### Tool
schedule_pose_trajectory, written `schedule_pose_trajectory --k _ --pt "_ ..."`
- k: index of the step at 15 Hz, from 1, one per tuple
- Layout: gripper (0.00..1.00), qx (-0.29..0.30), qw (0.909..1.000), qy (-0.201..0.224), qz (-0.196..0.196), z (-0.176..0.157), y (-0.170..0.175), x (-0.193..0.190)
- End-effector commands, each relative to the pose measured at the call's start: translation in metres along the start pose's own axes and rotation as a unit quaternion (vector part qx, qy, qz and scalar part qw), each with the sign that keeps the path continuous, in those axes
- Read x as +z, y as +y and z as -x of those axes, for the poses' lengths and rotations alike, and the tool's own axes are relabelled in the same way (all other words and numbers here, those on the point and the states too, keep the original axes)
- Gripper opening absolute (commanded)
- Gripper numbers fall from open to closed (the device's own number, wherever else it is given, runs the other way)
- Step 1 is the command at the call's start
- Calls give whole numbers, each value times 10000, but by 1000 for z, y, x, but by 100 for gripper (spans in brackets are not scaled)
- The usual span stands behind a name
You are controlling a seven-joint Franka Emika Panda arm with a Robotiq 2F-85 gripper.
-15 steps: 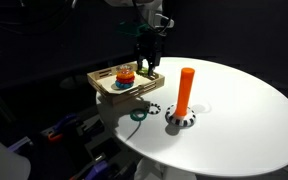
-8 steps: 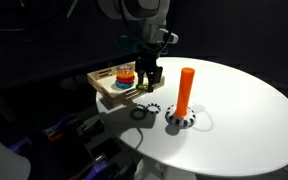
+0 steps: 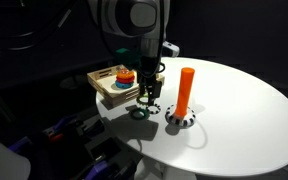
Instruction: Remove the light green ring from the box
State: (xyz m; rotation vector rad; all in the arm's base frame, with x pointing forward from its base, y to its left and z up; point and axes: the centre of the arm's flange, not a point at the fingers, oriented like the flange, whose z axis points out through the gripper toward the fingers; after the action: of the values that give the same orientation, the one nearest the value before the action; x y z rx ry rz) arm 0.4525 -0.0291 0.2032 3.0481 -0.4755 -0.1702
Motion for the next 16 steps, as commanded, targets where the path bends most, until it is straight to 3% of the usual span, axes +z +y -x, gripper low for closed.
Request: schedule_pose_trajectory --k 1,7,9,10,12,16 --pt "49 200 9997 87 49 6 8 10" --pt "49 276 9996 -42 88 10 11 25" --pt "65 222 9997 -86 84 10 10 25" --pt "88 203 9997 -97 76 10 9 23" --pt "100 164 9998 -113 46 11 7 20" --pt "100 -54 9999 -130 -90 12 0 -1"
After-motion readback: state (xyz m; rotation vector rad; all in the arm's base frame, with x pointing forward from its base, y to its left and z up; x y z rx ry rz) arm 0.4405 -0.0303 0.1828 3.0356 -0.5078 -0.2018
